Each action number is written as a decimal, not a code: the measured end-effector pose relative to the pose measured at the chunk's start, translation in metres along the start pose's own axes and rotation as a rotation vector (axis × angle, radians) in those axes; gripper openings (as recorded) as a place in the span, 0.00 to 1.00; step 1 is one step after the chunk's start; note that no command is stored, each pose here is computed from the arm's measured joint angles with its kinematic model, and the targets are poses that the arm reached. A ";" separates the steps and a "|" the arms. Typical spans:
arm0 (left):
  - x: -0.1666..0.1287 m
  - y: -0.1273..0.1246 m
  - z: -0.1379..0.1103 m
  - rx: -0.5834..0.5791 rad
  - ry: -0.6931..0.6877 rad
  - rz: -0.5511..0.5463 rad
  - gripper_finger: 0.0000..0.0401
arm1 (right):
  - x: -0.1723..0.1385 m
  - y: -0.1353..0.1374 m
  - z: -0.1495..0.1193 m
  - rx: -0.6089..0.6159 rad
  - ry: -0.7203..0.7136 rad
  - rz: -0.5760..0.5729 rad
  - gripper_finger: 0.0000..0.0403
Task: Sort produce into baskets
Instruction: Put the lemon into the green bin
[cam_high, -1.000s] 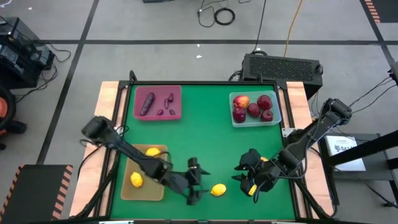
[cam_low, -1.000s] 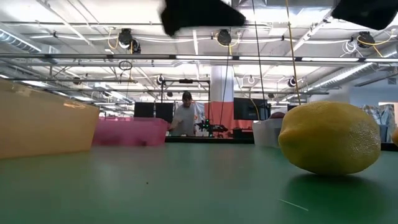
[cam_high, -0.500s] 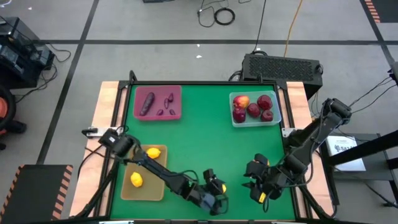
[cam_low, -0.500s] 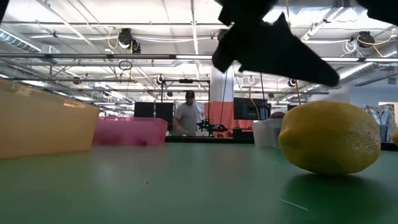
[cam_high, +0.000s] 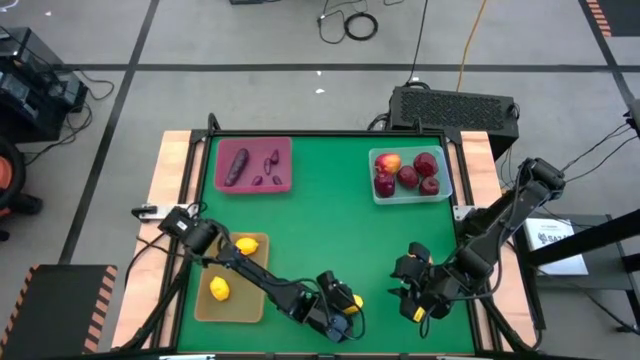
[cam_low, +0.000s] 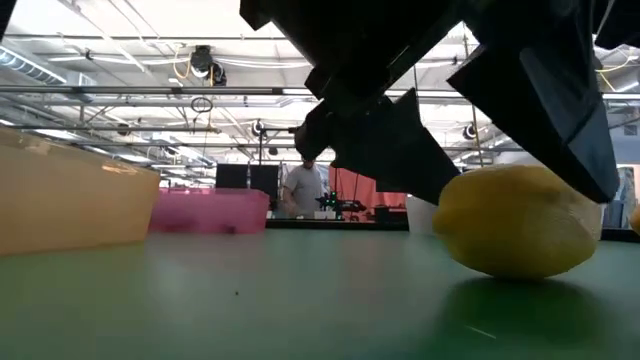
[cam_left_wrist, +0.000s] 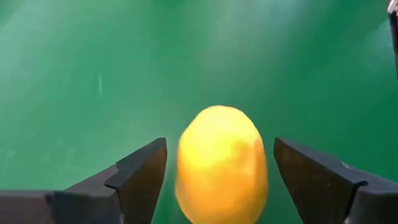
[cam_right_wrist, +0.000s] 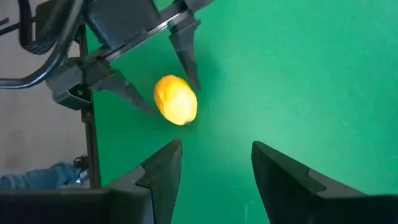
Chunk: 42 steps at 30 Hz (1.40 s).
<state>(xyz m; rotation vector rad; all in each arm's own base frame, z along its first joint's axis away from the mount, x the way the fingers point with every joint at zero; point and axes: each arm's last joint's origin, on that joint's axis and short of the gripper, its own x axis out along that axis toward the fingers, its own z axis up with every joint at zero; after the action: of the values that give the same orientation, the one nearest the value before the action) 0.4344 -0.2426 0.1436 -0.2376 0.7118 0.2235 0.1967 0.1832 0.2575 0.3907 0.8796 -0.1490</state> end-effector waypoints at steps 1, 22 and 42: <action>0.001 0.000 -0.001 0.001 0.007 -0.004 0.75 | 0.000 -0.001 0.001 0.001 -0.001 -0.003 0.46; -0.029 0.020 0.015 0.070 0.184 0.044 0.48 | 0.006 -0.006 0.012 0.012 -0.029 -0.020 0.46; -0.263 0.143 0.016 -0.056 0.761 0.270 0.52 | 0.011 -0.010 0.029 0.013 -0.146 -0.048 0.46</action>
<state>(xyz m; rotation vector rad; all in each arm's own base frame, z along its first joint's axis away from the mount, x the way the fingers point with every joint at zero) 0.2100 -0.1340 0.3108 -0.2811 1.4977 0.4180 0.2220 0.1628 0.2632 0.3665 0.7446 -0.2249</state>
